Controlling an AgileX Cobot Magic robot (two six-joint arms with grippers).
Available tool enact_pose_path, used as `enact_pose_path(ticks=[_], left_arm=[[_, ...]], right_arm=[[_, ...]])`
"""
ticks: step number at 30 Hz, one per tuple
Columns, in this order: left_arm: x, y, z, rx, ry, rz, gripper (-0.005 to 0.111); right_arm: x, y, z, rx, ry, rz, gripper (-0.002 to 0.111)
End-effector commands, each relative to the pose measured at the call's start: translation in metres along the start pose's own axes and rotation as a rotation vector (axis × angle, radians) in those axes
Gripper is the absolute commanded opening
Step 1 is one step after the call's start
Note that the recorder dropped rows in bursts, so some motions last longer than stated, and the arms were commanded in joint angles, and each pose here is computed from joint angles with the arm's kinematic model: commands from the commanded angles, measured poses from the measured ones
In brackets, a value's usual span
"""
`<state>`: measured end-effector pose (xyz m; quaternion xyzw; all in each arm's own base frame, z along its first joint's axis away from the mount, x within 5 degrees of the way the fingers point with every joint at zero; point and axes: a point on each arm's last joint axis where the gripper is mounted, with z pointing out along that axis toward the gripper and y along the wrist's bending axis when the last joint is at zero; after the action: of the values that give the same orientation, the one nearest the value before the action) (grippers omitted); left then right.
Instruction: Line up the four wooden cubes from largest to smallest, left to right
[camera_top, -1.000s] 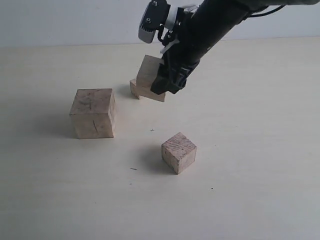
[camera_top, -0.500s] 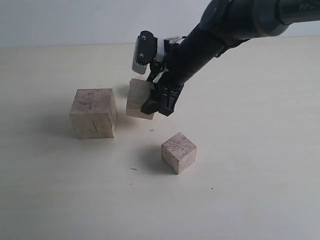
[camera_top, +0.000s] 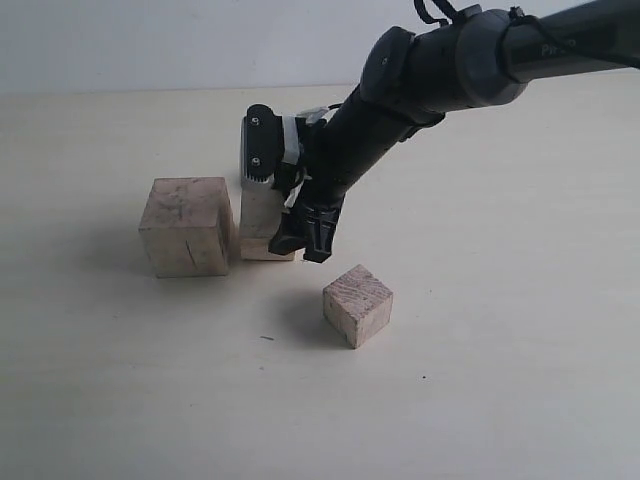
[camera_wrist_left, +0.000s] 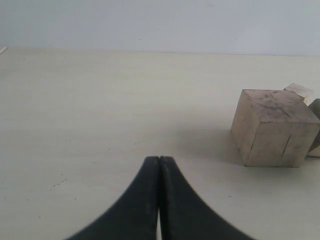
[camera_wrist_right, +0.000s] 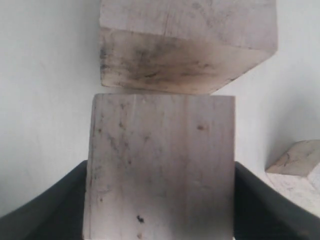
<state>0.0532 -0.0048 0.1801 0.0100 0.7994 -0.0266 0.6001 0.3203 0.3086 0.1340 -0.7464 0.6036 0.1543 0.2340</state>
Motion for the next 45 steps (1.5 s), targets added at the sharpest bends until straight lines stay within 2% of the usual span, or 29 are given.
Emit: enact_pose_path(ticks=[1,6,13,17,24,27,34,38,45], left_arm=[[-0.001,0.000,0.000,0.003,-0.017,0.002,0.000],[-0.001,0.000,0.000,0.003,-0.017,0.002,0.000],[-0.001,0.000,0.000,0.003,-0.017,0.002,0.000],[-0.001,0.000,0.000,0.003,-0.017,0.002,0.000],[-0.001,0.000,0.000,0.003,-0.017,0.002,0.000],[-0.001,0.000,0.000,0.003,-0.017,0.002,0.000],[-0.001,0.000,0.000,0.003,-0.017,0.002,0.000],[-0.001,0.000,0.000,0.003,-0.017,0.002,0.000],[-0.001,0.000,0.000,0.003,-0.017,0.002,0.000]], right_arm=[[0.000,-0.001,-0.001,0.002,-0.002,0.007,0.000],[0.000,0.002,-0.001,-0.026,-0.005,0.009,0.003],[0.003,0.003,0.004,-0.035,0.001,0.016,0.022],[0.003,0.003,0.005,-0.037,0.002,0.017,0.036],[0.000,0.003,0.005,-0.035,-0.028,0.055,0.067],[-0.001,0.001,0.004,-0.015,-0.045,0.076,0.074],[-0.012,-0.002,-0.014,0.027,-0.064,0.053,0.077],[-0.022,-0.004,-0.037,0.061,-0.080,0.109,0.077],[-0.017,-0.008,-0.067,0.172,0.093,0.246,0.077]])
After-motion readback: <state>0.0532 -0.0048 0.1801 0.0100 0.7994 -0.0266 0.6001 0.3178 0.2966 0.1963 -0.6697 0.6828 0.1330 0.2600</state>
